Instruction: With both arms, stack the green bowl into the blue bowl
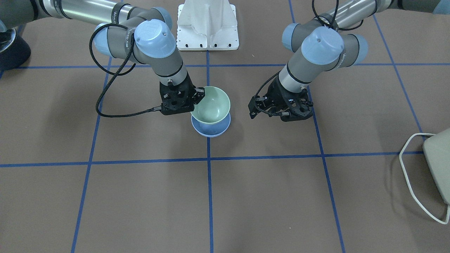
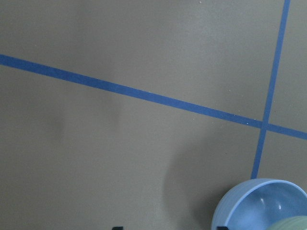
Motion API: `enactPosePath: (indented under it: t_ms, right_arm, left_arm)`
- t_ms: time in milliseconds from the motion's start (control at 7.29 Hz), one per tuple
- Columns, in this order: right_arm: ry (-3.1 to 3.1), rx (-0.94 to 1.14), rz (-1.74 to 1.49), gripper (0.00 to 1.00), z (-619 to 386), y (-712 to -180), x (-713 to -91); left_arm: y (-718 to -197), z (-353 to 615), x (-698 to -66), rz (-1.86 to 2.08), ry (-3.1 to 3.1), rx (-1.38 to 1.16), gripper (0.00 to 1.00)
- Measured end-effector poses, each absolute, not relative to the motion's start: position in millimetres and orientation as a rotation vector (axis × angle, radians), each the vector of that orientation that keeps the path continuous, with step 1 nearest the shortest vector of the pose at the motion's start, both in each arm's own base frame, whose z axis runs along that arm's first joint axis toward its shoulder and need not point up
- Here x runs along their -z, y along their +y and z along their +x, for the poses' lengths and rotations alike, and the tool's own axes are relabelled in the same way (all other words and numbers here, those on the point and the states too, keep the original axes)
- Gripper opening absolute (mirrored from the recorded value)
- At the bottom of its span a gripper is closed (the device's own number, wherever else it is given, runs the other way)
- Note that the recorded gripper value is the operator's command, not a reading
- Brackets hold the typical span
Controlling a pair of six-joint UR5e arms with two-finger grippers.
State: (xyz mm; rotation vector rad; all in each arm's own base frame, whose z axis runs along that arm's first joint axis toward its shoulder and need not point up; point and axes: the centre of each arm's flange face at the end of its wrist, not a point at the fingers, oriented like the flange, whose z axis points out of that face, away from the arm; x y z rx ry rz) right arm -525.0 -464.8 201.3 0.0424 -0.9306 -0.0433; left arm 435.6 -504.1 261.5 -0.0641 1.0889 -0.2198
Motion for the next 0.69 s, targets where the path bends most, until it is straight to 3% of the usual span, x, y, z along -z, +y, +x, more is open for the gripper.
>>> enactPosePath:
  t_ms: [549, 686]
  right_arm:
    - [-0.919, 0.043, 0.055, 0.15, -528.2, -466.7, -203.9]
    - [-0.920, 0.044, 0.055, 0.21, -528.6, -466.5, -203.3]
  left_arm:
    - [-502.9, 435.5, -268.1, -0.067, 1.083, 0.221, 0.72]
    - [-502.9, 435.5, -268.4, -0.067, 1.083, 0.221, 0.74]
